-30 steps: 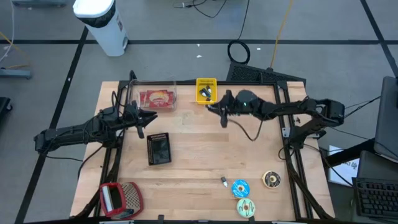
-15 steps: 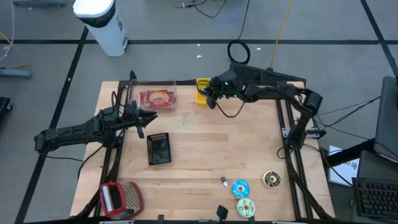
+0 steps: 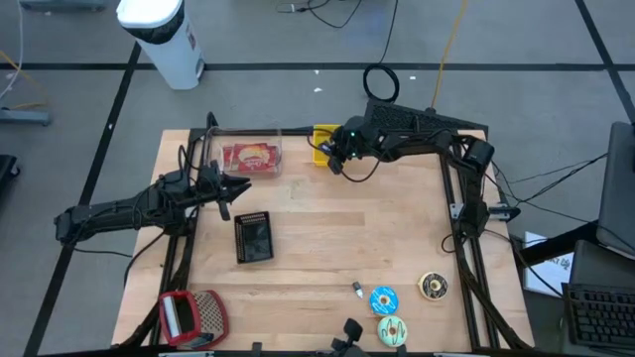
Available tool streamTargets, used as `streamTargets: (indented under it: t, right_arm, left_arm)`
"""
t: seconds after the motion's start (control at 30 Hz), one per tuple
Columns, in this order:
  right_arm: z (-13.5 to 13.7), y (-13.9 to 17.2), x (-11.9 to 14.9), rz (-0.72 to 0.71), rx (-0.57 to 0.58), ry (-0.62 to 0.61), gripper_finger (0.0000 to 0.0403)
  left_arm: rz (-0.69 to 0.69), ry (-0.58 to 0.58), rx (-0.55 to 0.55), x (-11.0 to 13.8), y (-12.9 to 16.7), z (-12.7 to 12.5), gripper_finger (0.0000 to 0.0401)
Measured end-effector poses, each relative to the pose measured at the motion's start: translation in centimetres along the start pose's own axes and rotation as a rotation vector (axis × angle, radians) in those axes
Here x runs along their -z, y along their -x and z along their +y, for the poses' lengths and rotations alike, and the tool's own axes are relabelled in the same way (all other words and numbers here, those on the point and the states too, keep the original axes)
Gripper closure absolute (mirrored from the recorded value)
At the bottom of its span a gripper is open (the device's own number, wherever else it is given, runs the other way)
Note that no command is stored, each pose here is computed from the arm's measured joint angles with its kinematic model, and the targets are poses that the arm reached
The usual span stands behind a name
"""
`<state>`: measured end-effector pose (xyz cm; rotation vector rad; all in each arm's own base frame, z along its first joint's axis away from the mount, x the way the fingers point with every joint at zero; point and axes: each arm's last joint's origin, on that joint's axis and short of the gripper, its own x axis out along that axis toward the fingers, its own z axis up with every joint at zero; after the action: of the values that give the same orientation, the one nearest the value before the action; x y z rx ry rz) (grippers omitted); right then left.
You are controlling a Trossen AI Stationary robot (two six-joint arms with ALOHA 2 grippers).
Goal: Pick & Place Food Item
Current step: Put the brown food coloring bottle into the yellow bin
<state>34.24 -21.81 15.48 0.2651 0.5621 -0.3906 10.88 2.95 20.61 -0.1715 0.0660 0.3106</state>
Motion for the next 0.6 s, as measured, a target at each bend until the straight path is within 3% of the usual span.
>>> streamTargets:
  t: [0.6]
  right_arm:
    - [0.88, -0.15, 0.05, 0.004, -0.017, 0.008, 0.0324]
  left_arm:
    - [0.000, 0.000, 0.000, 0.01, 0.00, 0.00, 0.0323]
